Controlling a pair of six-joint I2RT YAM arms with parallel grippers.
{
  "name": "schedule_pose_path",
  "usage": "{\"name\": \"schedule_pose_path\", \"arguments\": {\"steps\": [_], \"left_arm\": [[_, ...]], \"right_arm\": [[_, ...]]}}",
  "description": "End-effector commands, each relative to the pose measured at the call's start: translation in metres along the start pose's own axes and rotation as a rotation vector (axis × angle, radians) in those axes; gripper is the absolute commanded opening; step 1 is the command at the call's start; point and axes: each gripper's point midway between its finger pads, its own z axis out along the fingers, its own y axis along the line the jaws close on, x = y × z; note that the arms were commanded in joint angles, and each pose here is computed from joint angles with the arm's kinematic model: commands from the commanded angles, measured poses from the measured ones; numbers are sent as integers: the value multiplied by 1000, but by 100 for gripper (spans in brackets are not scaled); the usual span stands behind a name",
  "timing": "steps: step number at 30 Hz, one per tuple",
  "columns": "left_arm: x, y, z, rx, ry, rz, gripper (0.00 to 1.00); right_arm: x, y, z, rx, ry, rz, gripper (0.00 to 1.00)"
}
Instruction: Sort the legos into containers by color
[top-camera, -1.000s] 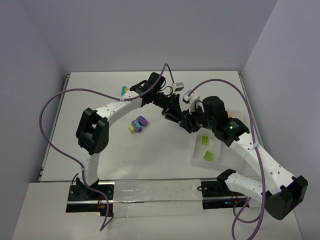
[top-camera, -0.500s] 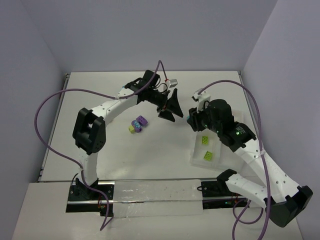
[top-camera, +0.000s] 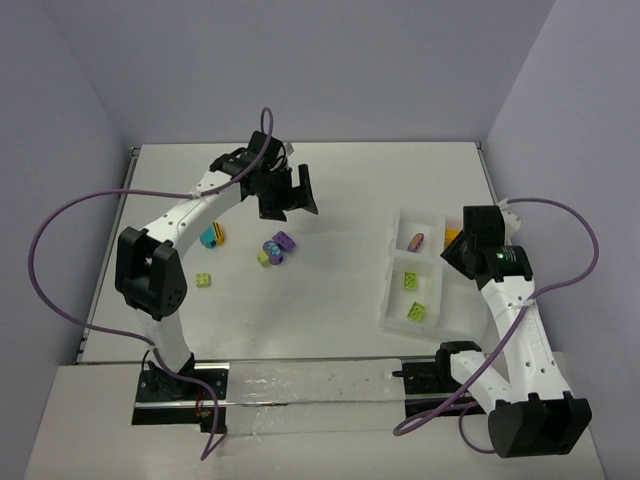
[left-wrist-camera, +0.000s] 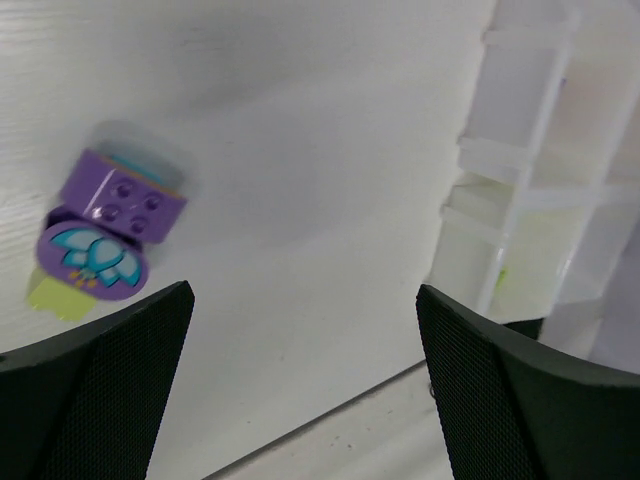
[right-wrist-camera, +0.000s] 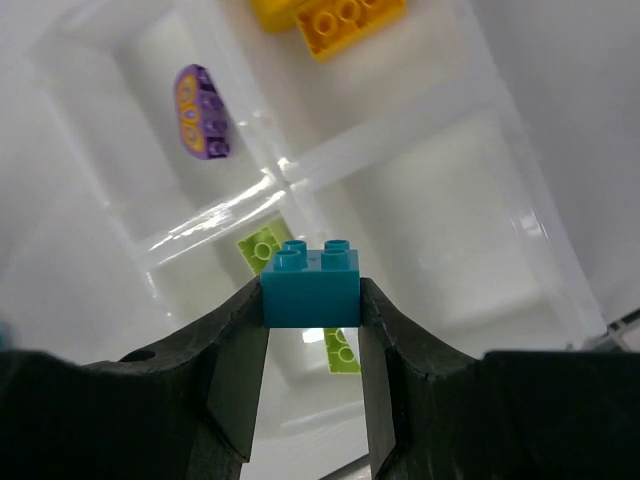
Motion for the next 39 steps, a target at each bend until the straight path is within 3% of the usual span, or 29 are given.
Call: {"name": "schedule_pose_path", "arguments": {"steps": [1,4,8,10,13,14,16,26,28,32,35,39], "left_arm": [[-14,27,-29,-181,-158,-23,99],[-7,44,-32,-262,-146,-23,99],[0,67,-34,-359,-146,-2,99],[5,73,-34,-377,-141,1,99],[14,80,-29,-393,-113,1,99],[17,83,-28,-401,-104,0,99],[21,88,-26,-416,-98,-5,99],[10,86,-18,-432,-103,-29,93],[-2,96,-20,-470,-139,-84,91],[-51,114,-21,-594,-243,-48,91],[-87,125,-16,-621,-247,21,93],[-89,148,-18,-665,-209,-12,94]], "right_arm": [[11,-34,5,144,-17,196,0],[20,-44,12,190,-5,225,0],[28,-60,17,250,-12,260,18],[32,-63,19,261,-7,266,32],[37,-63,23,261,12,267,74],[38,-62,24,259,19,265,82],[36,-59,24,244,20,256,87],[-18,-22,0,68,-101,159,91],[-29,-11,-8,21,-124,146,91],[-46,9,-19,-57,-163,101,90],[-50,12,-23,-70,-175,88,90],[-53,17,-26,-93,-183,72,90]]}}
